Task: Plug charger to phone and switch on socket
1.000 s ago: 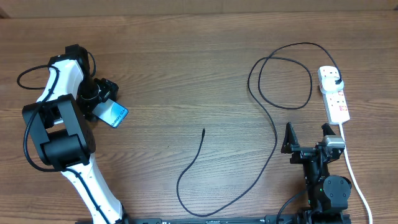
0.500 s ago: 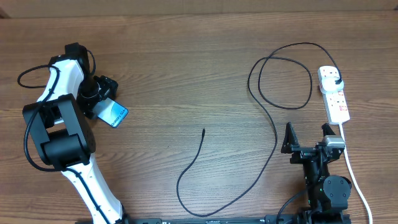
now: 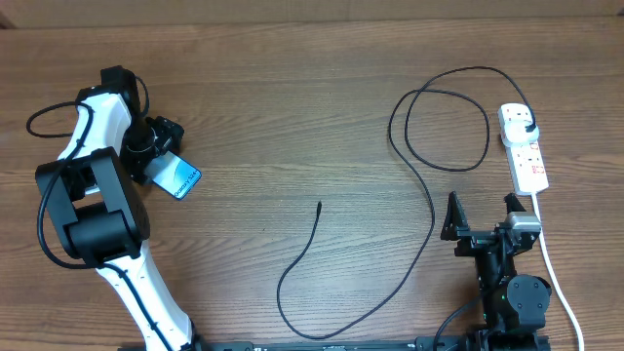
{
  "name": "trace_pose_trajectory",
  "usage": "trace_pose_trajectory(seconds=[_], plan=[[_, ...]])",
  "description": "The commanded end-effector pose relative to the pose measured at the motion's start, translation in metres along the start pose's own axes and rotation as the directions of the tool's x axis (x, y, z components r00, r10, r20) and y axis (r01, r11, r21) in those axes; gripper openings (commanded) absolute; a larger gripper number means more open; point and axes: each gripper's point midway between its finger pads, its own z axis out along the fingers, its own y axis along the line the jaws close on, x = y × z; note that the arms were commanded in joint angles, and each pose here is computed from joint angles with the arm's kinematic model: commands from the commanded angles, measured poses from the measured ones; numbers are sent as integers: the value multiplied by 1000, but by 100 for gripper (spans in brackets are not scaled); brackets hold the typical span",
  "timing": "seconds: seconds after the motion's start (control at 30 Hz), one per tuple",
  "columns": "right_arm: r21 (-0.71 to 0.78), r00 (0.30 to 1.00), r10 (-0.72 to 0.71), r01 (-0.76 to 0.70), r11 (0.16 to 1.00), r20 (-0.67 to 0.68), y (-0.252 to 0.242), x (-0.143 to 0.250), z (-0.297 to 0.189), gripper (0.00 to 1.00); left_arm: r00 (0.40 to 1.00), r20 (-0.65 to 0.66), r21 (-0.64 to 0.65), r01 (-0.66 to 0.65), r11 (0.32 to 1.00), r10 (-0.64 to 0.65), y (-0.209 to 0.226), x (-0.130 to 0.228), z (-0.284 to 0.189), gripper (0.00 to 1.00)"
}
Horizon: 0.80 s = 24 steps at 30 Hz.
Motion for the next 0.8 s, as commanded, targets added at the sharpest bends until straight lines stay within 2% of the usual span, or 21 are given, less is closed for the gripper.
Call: trace_pose_trajectory(seconds=[0.0, 0.13, 0.27, 0.5, 0.77], plan=[[-10, 1000, -4, 4, 1000, 6, 2, 1, 0, 100, 992, -102, 41, -70, 997, 74, -10, 18, 33, 100], [-10, 1000, -4, 4, 1000, 6, 2, 1, 0, 100, 977, -121, 74, -165, 983, 173, -16, 26, 32, 100], [-10, 1000, -4, 4, 1000, 6, 2, 1, 0, 100, 964, -147, 46, -218, 975, 223, -11, 36, 31, 100], [-10, 1000, -4, 4, 1000, 6, 2, 1, 0, 100, 963, -171, 5, -211, 977, 209, -2, 41, 31, 100], [-10, 1000, -4, 4, 1000, 6, 2, 1, 0, 100, 977, -190, -33, -108, 994, 100, 3, 46, 30, 100]])
